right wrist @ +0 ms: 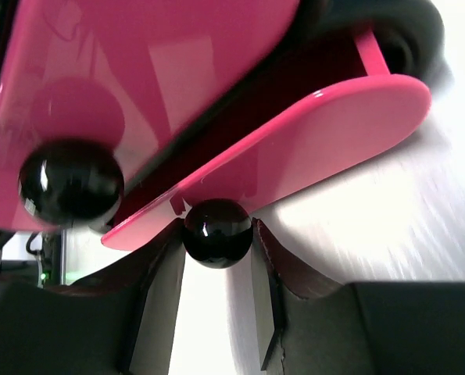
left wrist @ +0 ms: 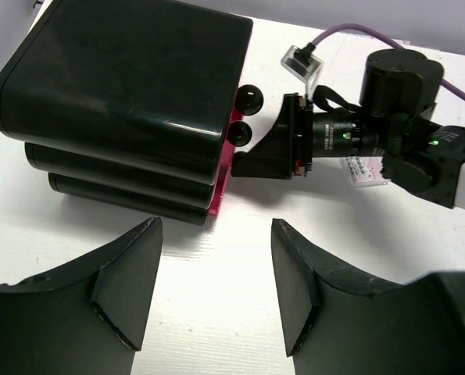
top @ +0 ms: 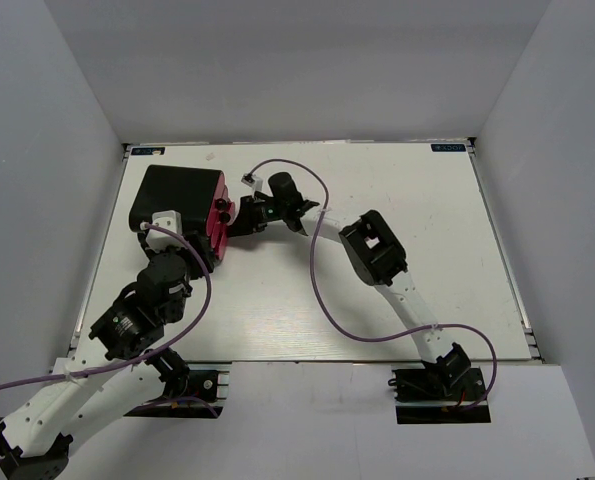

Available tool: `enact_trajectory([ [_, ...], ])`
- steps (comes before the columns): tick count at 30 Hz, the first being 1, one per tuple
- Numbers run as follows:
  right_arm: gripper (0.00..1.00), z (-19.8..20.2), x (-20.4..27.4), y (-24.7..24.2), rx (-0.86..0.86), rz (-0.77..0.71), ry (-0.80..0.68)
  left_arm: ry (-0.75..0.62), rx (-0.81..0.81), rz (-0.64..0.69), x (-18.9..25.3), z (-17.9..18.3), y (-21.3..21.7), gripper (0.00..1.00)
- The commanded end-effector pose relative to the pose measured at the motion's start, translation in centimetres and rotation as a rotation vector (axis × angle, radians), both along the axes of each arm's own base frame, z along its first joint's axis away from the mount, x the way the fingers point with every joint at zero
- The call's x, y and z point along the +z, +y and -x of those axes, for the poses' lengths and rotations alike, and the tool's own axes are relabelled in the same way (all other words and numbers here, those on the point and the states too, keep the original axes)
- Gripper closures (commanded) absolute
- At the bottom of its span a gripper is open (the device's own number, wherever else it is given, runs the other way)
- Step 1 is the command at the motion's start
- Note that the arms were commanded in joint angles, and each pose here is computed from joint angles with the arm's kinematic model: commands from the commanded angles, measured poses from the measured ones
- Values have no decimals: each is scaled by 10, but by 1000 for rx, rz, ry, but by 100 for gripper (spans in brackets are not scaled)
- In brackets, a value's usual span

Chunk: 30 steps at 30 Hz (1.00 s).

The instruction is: Organize the makeup

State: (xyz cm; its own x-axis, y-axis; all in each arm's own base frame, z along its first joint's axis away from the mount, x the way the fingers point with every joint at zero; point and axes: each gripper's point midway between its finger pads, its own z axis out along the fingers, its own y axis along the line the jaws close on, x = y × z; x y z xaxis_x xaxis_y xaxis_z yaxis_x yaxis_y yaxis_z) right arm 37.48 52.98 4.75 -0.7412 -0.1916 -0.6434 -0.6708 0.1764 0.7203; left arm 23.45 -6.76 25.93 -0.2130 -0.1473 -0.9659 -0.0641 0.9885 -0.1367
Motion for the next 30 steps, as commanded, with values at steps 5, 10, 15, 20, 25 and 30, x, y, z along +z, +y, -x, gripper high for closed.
enact_trajectory([
  [5, 72, -1, 22, -40, -27, 33, -61, -21, -7, 16, 3, 1, 0, 32],
  [10, 70, 6, 31, -58, -20, 39, -100, -23, -15, 18, 4, 1, -1, 32],
  [15, 68, 1, 30, -70, -32, 50, -100, -23, -17, 18, 4, 1, -1, 32],
  [20, 28, 2, 43, -71, 30, 16, -110, -19, -18, 16, 2, 1, -2, 32],
  [25, 19, 6, 74, -83, 71, 27, -178, -20, -25, 17, 3, 1, -3, 32],
  [30, 15, 3, 91, -113, 49, 172, -384, -28, -40, 28, 6, 3, -4, 32],
])
